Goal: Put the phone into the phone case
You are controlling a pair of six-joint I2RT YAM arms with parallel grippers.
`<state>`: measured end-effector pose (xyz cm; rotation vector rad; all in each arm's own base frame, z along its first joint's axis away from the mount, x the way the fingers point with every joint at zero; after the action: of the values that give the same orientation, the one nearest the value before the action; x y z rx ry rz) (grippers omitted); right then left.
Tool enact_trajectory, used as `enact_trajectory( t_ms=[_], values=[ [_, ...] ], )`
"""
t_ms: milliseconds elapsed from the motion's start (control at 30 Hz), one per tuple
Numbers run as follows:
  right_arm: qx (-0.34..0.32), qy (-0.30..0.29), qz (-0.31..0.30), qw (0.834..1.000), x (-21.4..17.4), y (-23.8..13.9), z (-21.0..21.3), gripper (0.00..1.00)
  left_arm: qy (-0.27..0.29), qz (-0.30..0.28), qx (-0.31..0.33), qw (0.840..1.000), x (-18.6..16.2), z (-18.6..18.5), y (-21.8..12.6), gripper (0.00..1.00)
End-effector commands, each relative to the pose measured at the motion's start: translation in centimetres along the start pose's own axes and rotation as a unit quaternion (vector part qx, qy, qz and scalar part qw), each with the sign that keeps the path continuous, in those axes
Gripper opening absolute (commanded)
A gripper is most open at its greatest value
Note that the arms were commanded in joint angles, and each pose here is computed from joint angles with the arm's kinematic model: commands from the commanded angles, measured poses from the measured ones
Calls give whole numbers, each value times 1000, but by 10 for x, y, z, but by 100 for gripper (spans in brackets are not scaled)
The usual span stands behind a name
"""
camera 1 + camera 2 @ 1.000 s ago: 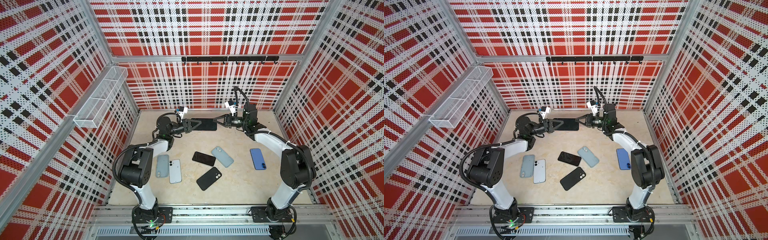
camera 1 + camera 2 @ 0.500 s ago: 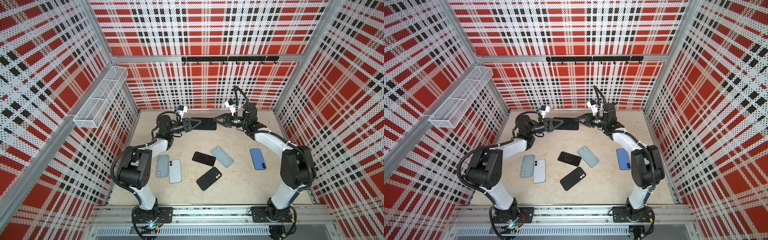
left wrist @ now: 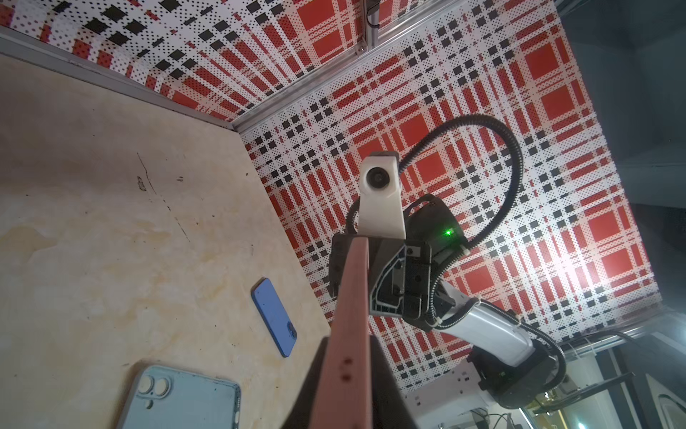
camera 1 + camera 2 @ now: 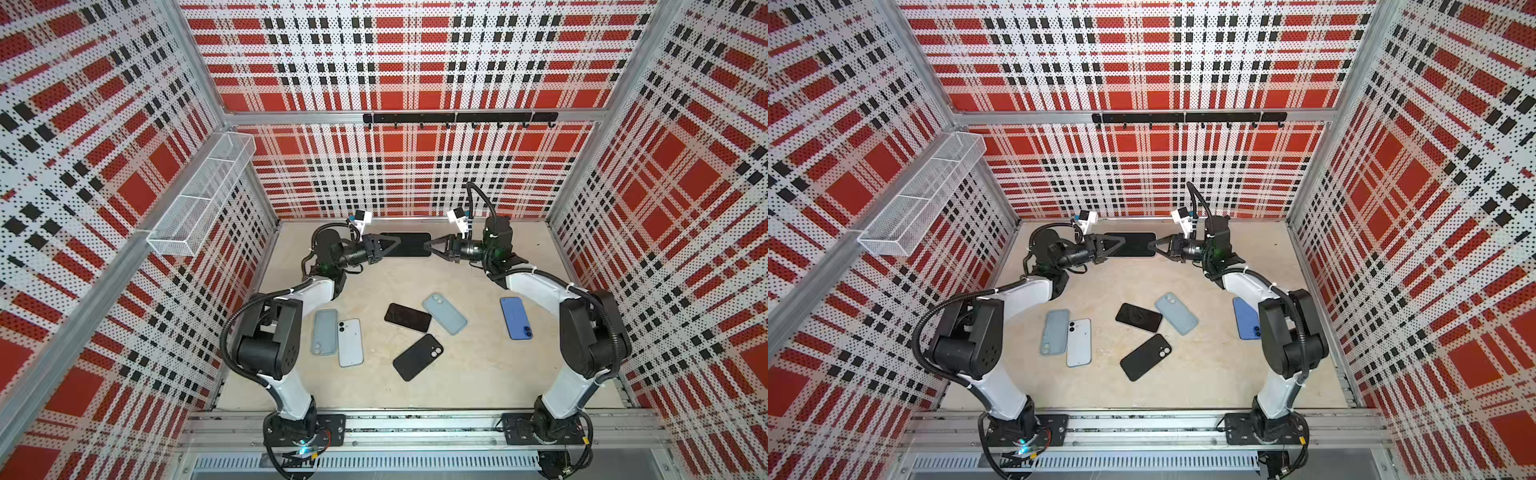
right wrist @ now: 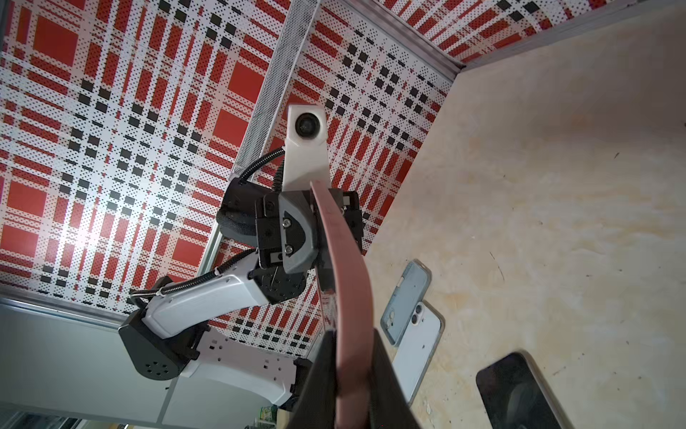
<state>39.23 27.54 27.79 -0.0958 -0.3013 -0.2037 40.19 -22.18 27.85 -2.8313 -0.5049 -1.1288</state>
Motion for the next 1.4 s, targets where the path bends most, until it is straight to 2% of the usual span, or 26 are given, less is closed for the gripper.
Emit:
enact_trajectory(
  t_ms=[0,200,267,400,433,533,600,633,700,800,867,1000,1067,1100,1200,1233,1367],
  values=[
    [34,-35,0,999,3,9,22,4,39,-9,-23,999,10,-24,3,30],
    [28,-32,-12,999,8,10,19,0,35,-19,-14,999,9,-19,0,65],
    [20,-32,-22,999,10,9,18,0,33,-24,-7,999,9,-15,-1,72],
    [7,-30,-42,999,16,8,18,0,33,-39,18,999,13,-2,-11,80],
    [2,-30,-47,998,18,7,17,0,34,-43,34,998,14,4,-17,100],
    [-20,-32,-59,998,22,6,14,0,61,-37,108,992,15,18,-35,99],
    [-44,-32,-64,996,24,5,8,0,100,-7,194,976,11,27,-50,99],
    [-57,-33,-63,996,25,6,4,0,129,13,238,962,9,29,-58,99],
    [-81,-32,-61,994,25,8,-3,0,191,52,333,922,8,29,-76,99],
    [-100,-26,-55,993,26,14,-15,0,242,75,439,862,15,27,-106,99],
    [-114,-21,-48,992,25,22,-23,0,249,61,490,833,21,27,-127,99],
    [-136,-19,-25,990,22,48,-38,0,243,-8,533,810,32,23,-162,99],
    [-144,-14,-20,989,22,61,-47,0,208,-64,571,791,36,28,-185,99],
    [-148,-9,-17,989,22,67,-53,0,201,-71,568,795,37,27,-190,99],
    [-158,9,-13,987,22,84,-75,0,165,-101,592,782,34,29,-207,99],
    [-161,16,-12,987,21,89,-84,0,164,-100,590,785,32,30,-207,99],
    [-165,48,-2,985,18,107,-119,0,197,-83,533,819,24,21,-186,99]
  ],
)
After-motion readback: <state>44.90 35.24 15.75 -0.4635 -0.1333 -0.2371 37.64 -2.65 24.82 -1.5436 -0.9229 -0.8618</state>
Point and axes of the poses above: each gripper's point midway between its finger pads, its own y axis out along the fingers, its own z axis along the line the jaws close on, x = y × z, the point moved 2 cm from there along -y, back along the fingers, and after that the axes turned 13 degrees about y, right-handed, at the moved point
